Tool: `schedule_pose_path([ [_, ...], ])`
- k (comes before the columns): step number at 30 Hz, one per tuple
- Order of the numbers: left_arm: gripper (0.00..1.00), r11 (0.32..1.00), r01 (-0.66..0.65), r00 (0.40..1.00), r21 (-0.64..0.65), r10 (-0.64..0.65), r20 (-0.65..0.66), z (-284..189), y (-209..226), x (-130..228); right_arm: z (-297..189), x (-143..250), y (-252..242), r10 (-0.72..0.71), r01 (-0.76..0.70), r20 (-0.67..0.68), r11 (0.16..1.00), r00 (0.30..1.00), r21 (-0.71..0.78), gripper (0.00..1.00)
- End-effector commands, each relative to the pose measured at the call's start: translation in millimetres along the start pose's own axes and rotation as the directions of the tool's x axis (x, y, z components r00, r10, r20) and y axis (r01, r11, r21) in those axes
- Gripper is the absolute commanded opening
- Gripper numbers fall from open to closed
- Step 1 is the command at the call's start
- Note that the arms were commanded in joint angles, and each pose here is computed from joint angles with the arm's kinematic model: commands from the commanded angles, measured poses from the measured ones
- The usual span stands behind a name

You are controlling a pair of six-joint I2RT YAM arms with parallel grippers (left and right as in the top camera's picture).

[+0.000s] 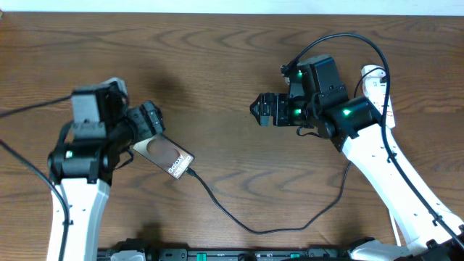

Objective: Plug charger to phone and switch on socket
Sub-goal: 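Release the phone and raise the left gripper above it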

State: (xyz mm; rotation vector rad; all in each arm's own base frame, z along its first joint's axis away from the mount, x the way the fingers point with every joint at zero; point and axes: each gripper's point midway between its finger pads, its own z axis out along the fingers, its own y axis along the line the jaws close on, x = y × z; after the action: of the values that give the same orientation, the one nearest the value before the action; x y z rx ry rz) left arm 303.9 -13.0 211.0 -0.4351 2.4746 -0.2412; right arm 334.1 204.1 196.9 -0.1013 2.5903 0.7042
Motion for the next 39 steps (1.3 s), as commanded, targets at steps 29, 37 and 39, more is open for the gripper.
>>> schedule_pose_path([
  [29,0.91,0.928,-0.367,0.924,-0.064,0.371,0.092,-4,-69,-5,-98,-38,-129,0.135,-0.143,0.074,0.985,0.988,0.101,0.99],
  [37,0.92,0.919,-0.392,0.914,-0.044,0.395,0.088,-4,-78,2,-124,-40,-185,0.201,-0.233,0.148,0.940,0.968,0.247,0.99],
  [39,0.91,0.918,-0.394,0.915,-0.046,0.396,0.081,-4,-77,4,-132,-38,-202,0.219,-0.262,0.168,0.914,0.961,0.309,0.99],
])
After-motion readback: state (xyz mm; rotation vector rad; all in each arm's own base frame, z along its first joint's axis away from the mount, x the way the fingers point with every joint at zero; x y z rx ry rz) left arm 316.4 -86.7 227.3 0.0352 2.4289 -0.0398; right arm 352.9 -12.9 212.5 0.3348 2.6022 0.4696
